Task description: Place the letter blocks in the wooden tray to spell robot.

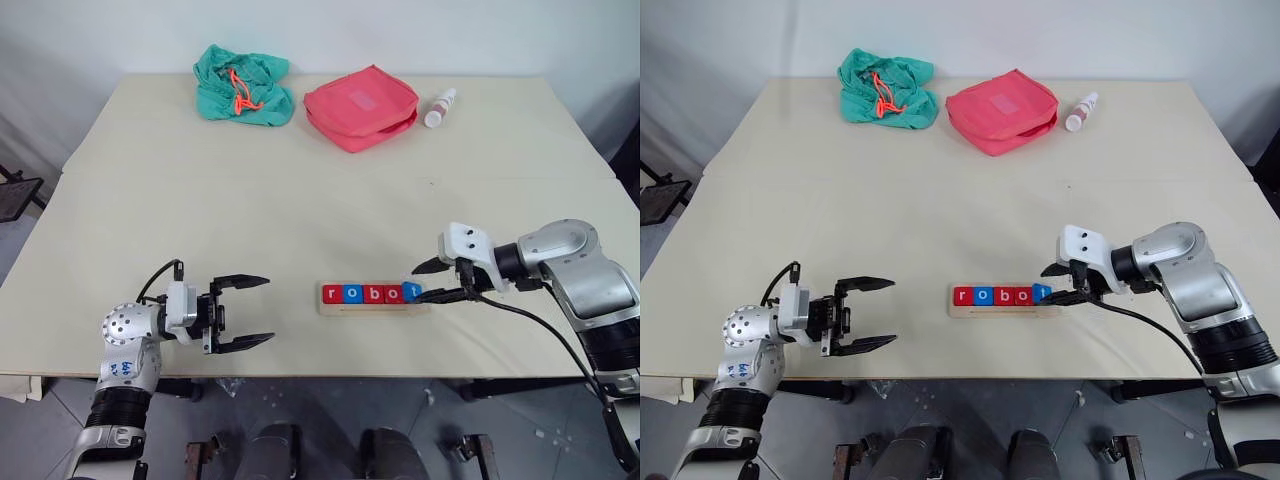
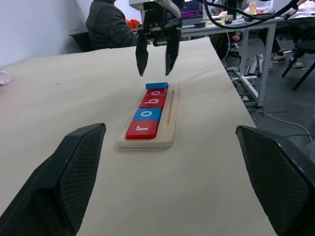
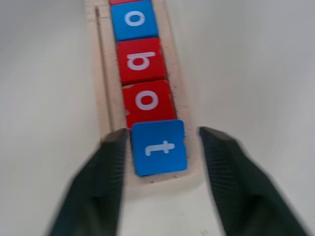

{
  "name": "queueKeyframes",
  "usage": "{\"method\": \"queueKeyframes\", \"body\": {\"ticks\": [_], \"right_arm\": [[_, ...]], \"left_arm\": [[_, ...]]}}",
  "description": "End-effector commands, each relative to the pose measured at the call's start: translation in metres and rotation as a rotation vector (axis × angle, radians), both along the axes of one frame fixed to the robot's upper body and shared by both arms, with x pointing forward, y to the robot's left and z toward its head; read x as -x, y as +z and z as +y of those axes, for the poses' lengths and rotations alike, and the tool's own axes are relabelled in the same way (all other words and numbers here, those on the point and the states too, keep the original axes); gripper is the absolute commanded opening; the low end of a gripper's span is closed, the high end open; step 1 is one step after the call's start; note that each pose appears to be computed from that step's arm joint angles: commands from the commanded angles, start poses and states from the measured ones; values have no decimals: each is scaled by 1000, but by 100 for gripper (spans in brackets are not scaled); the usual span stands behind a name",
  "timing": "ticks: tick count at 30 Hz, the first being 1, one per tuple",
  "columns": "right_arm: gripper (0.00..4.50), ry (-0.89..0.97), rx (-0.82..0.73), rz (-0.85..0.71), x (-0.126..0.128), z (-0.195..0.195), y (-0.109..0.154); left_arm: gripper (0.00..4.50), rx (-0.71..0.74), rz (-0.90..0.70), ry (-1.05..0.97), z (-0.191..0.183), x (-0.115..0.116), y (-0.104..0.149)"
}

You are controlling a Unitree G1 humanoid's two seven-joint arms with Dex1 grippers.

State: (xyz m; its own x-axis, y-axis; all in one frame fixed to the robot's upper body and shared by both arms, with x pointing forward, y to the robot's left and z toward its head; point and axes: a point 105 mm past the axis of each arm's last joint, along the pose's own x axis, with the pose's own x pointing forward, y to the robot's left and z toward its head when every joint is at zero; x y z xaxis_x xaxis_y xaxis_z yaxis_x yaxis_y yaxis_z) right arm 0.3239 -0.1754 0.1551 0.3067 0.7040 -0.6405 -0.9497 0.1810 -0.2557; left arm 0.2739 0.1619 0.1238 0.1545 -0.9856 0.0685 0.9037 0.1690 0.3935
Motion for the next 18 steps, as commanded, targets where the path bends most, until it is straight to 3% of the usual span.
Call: {"method": "queueKeyframes", "body": {"ticks": [1, 4, 18], "right_arm": [[96, -24, -11, -64, -9, -4, 12], [5, -28, -10, -64, -11, -4, 11], [5, -30, -7, -54, -15, 3, -7]], "left_arm": [[450, 0, -31, -3, -1, -1, 5], [450, 0, -31, -3, 0, -1, 5], [450, -2, -31, 9, 1, 1, 5]]}}
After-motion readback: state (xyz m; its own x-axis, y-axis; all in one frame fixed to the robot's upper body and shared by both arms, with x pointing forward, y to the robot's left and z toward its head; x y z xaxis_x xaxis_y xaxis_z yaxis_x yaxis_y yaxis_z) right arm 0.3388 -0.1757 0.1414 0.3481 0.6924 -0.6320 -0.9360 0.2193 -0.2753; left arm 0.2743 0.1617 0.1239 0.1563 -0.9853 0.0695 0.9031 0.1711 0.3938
